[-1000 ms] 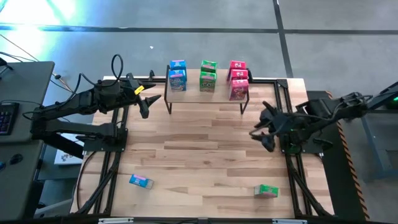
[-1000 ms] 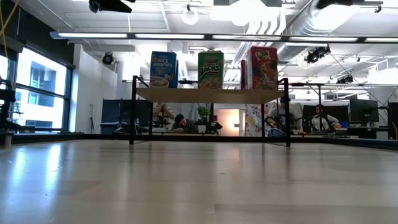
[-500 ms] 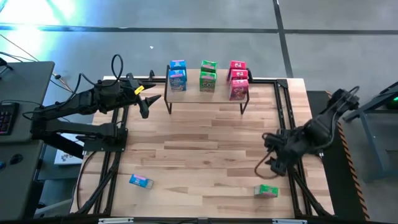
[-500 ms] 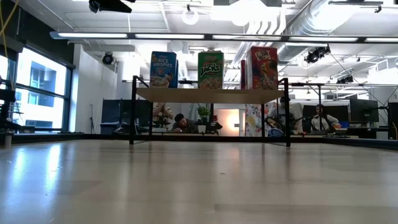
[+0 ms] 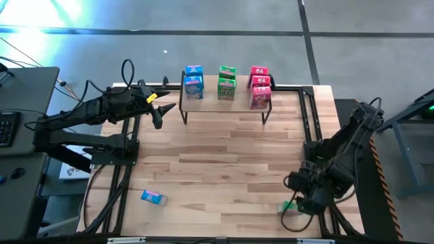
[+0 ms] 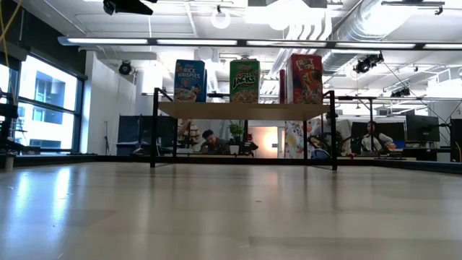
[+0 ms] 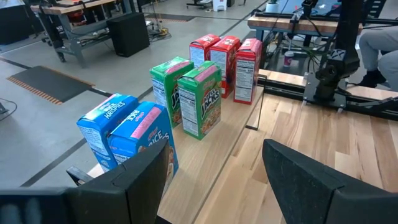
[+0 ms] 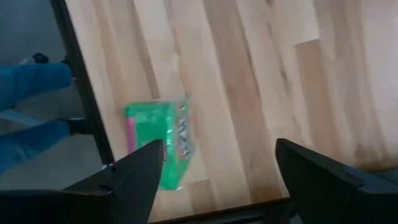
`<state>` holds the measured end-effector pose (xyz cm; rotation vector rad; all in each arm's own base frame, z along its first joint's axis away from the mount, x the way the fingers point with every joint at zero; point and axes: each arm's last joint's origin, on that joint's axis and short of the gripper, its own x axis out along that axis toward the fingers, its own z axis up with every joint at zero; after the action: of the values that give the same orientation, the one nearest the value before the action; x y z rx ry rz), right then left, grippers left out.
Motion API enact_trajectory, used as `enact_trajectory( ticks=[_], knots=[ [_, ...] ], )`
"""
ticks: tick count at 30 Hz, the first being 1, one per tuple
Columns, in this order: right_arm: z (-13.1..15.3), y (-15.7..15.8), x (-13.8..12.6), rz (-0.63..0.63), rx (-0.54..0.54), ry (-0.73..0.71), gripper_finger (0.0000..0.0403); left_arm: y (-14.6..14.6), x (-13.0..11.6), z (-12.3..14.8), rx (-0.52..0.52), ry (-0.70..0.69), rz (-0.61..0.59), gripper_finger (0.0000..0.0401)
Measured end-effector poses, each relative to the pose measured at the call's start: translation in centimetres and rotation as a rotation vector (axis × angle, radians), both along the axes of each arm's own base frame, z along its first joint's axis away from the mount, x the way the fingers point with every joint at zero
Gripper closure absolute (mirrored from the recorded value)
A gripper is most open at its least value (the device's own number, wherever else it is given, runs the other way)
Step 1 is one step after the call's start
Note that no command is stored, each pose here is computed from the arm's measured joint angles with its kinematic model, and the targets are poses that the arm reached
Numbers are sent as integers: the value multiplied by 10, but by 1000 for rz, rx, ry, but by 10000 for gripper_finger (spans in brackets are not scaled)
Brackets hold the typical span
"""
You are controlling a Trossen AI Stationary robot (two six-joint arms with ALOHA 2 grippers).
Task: Stack cereal on shelf
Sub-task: Put the green cereal box aligned with the other green cereal boxes on the shelf
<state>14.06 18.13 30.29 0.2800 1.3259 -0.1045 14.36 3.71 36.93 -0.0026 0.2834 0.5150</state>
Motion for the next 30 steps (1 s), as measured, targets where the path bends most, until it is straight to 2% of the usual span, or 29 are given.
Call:
enact_trajectory(
  ticks=[7, 16, 30],
  knots=[
    [-14, 23, 0, 25, 6, 16, 58, 0, 0, 0, 0, 0, 0, 151],
    [-33, 45, 10, 39, 37, 56, 57, 0, 0, 0, 0, 0, 0, 151],
    [-66, 59, 19, 1, -62, 167, 60, 0, 0, 0, 0, 0, 0, 151]
  ],
)
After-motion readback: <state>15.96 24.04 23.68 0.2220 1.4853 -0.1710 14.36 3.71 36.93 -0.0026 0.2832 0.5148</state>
